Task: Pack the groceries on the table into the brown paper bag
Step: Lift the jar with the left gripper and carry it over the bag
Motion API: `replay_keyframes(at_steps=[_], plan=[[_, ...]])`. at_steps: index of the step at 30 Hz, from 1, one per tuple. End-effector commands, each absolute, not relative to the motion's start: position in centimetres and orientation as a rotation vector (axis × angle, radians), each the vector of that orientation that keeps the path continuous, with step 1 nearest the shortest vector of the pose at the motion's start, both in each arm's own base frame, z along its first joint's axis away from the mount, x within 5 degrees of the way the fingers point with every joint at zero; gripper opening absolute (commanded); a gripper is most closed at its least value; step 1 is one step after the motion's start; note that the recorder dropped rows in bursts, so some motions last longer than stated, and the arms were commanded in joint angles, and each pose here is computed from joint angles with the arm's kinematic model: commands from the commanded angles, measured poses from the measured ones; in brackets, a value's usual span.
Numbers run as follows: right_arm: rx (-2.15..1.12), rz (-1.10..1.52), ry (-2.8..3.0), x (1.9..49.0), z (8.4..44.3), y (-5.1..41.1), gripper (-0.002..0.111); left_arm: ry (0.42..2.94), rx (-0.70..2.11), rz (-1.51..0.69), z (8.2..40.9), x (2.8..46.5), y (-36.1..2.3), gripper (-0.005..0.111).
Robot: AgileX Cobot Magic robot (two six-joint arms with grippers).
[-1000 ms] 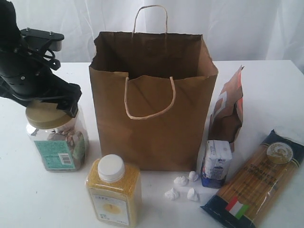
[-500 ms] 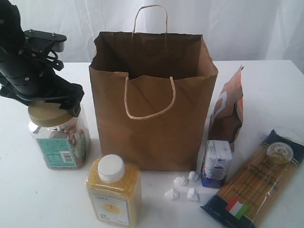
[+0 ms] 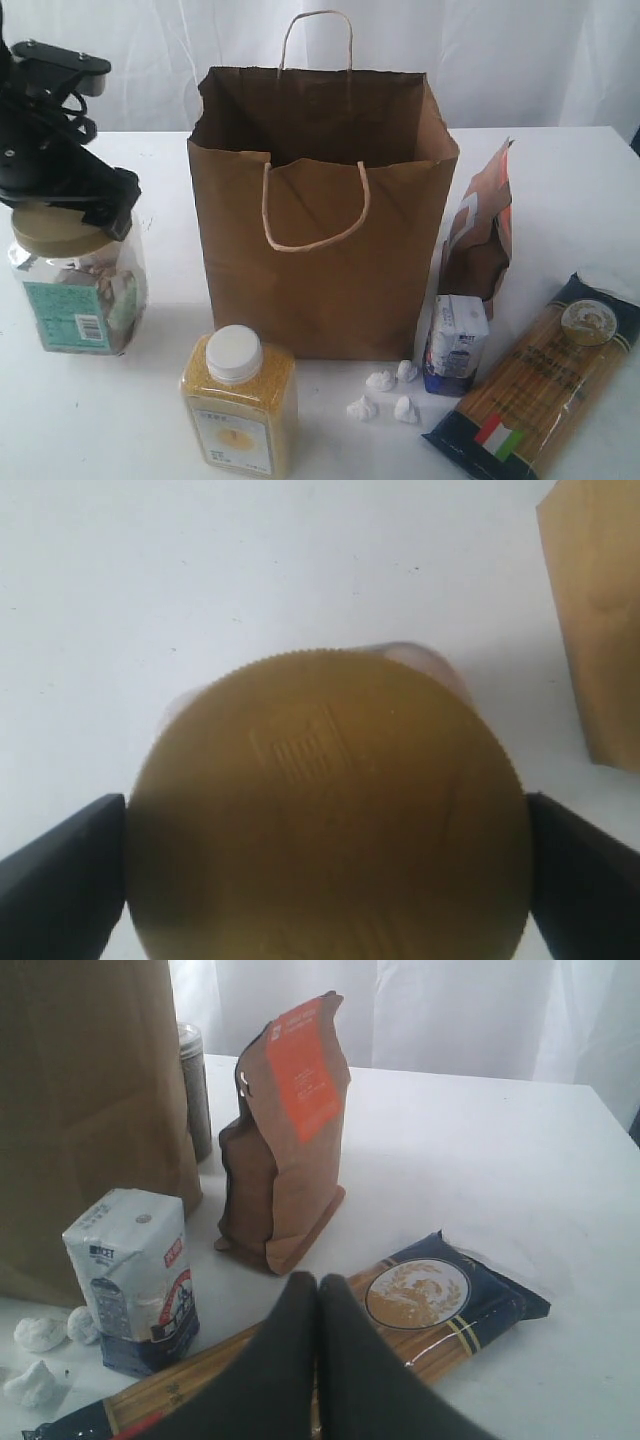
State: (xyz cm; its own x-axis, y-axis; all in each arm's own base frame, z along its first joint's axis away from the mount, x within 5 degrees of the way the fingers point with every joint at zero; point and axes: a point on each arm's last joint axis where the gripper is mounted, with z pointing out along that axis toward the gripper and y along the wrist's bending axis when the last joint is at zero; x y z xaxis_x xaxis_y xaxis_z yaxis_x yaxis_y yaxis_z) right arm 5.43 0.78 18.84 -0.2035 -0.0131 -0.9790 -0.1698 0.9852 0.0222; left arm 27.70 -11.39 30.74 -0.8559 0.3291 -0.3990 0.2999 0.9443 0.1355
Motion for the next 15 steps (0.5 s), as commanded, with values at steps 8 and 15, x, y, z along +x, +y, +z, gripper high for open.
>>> replay_keyframes(at_steps=[8, 15], plan=[[-0.132, 0.137, 1.767, 5.4, 18.7, 0.7, 0.000, 2.318, 0.360, -0.011, 43.2, 22.6, -8.7, 0.000], [-0.132, 0.137, 1.767, 5.4, 18.7, 0.7, 0.000, 2.062, 0.455, -0.085, 50.3, 19.7, -8.0, 0.000]])
